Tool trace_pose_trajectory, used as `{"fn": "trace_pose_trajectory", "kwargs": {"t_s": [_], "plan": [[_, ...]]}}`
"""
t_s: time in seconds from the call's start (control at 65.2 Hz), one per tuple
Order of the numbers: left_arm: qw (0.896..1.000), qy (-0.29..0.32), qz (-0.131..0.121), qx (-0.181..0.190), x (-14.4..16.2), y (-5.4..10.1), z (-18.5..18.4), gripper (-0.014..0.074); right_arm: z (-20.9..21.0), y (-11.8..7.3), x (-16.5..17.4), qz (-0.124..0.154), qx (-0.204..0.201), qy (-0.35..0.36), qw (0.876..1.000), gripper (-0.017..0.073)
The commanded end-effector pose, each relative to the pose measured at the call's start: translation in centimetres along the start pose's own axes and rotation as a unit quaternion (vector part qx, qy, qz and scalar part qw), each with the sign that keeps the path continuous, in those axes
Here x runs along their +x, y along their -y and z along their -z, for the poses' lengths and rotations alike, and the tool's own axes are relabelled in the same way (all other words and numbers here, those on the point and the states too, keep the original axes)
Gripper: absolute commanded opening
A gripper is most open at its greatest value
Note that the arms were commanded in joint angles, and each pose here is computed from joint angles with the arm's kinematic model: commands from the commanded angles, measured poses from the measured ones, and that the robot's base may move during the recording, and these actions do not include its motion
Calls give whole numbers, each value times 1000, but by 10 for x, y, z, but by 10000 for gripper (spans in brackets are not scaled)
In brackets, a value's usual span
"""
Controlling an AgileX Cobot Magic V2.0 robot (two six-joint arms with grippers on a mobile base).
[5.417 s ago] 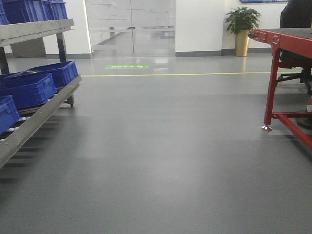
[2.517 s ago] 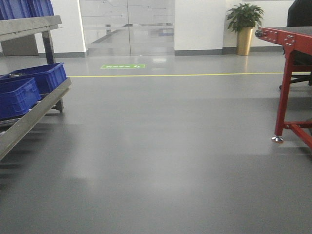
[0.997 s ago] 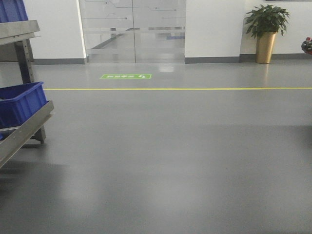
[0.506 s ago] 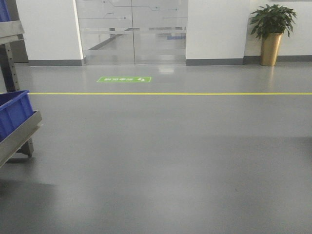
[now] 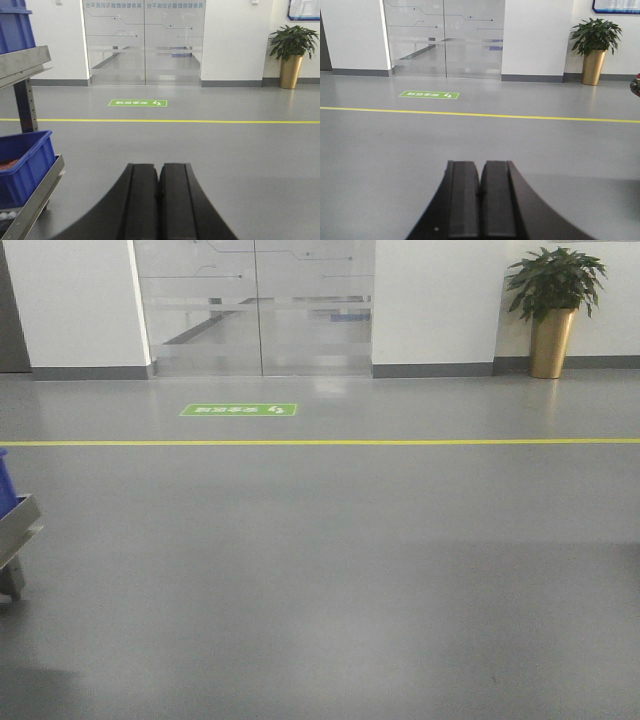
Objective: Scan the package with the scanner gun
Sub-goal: 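Turn the base toward the red table and approach it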
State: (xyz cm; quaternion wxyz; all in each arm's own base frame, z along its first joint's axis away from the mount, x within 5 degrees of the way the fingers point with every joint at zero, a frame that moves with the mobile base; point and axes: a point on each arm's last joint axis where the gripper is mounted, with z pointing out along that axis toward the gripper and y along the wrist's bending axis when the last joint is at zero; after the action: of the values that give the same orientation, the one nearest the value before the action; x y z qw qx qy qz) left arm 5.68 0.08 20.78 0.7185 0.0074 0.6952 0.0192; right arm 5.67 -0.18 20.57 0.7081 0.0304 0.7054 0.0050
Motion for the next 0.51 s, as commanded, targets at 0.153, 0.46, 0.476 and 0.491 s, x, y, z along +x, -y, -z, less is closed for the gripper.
{"fn": "trace_pose_trajectory", "kwargs": {"t_s": [0.153, 0.46, 0.476, 0.491], "plan": [[1000, 9, 4, 1, -2, 0, 0, -111, 0, 0, -2, 2, 3, 12, 1000, -162], [1000, 9, 4, 1, -2, 0, 0, -111, 0, 0, -2, 2, 3, 12, 1000, -162], [1000, 9, 4, 1, -2, 0, 0, -111, 0, 0, -2, 2, 3, 12, 1000, -162], [1000, 9, 4, 1, -2, 0, 0, -111, 0, 0, -2, 2, 3, 12, 1000, -162]]}}
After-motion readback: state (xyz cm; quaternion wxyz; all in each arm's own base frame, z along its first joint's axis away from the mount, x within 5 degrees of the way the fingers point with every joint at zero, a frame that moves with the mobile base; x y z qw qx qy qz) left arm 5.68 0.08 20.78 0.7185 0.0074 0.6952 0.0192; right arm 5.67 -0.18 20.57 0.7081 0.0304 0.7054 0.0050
